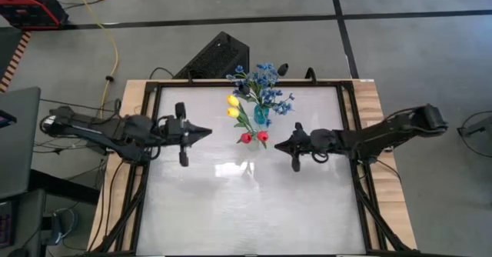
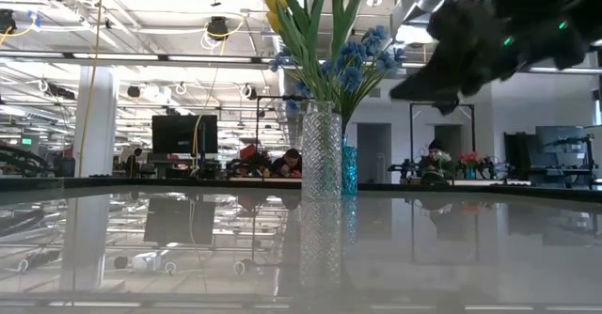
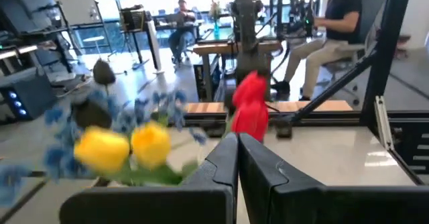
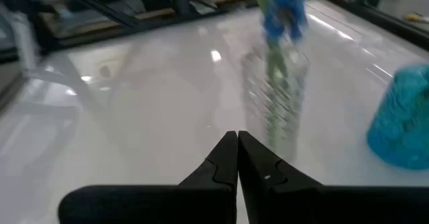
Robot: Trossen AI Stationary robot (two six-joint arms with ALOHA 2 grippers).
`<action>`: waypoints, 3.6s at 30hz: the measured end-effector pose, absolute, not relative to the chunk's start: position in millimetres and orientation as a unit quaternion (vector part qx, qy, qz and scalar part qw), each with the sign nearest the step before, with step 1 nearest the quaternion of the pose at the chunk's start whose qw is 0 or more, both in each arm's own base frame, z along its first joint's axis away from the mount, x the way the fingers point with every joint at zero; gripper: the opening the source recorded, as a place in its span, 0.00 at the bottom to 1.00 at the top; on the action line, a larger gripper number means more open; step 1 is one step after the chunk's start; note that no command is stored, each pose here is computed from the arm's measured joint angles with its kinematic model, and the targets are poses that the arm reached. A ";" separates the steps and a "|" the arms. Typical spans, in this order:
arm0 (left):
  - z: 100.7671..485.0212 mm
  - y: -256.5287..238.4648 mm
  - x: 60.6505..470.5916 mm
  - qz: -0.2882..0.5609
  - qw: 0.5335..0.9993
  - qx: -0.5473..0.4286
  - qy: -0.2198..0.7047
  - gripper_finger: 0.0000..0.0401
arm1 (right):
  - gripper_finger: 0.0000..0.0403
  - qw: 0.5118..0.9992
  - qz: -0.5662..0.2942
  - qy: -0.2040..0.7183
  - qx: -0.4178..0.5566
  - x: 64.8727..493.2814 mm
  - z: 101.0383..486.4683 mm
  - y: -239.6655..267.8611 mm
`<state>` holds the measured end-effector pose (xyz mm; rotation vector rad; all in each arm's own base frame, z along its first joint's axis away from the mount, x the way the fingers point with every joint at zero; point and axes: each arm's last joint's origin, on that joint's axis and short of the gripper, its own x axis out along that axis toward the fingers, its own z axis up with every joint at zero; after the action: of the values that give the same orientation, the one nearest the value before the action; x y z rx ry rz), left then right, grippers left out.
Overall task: Sort flowers into vase by color
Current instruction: Return to Home Position
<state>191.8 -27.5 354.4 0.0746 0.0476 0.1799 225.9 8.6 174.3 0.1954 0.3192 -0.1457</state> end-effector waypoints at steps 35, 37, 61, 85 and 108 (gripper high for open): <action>185.9 -8.5 106.0 0.119 0.986 -0.070 -0.090 0.00 | 0.04 0.992 -0.044 0.050 0.104 99.1 180.7 18.7; 186.9 -8.6 104.9 0.113 0.987 -0.062 -0.095 0.00 | 0.04 0.995 -0.028 0.028 0.096 96.9 178.3 17.0; 184.5 -8.6 105.1 0.114 0.989 -0.050 -0.083 0.00 | 0.05 0.993 -0.019 -0.008 0.116 98.1 166.6 -2.5; 158.5 -9.0 106.6 0.116 0.992 0.003 0.055 0.00 | 0.15 0.993 -0.026 -0.008 0.118 98.1 166.1 -3.6; 158.4 -9.0 106.6 0.117 0.992 0.004 0.056 0.00 | 0.16 0.993 -0.026 -0.007 0.118 98.2 165.8 -3.6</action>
<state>106.6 -9.0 158.4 0.0078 0.1123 0.2340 98.2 -3.6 165.8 0.2366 -0.0142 -0.0526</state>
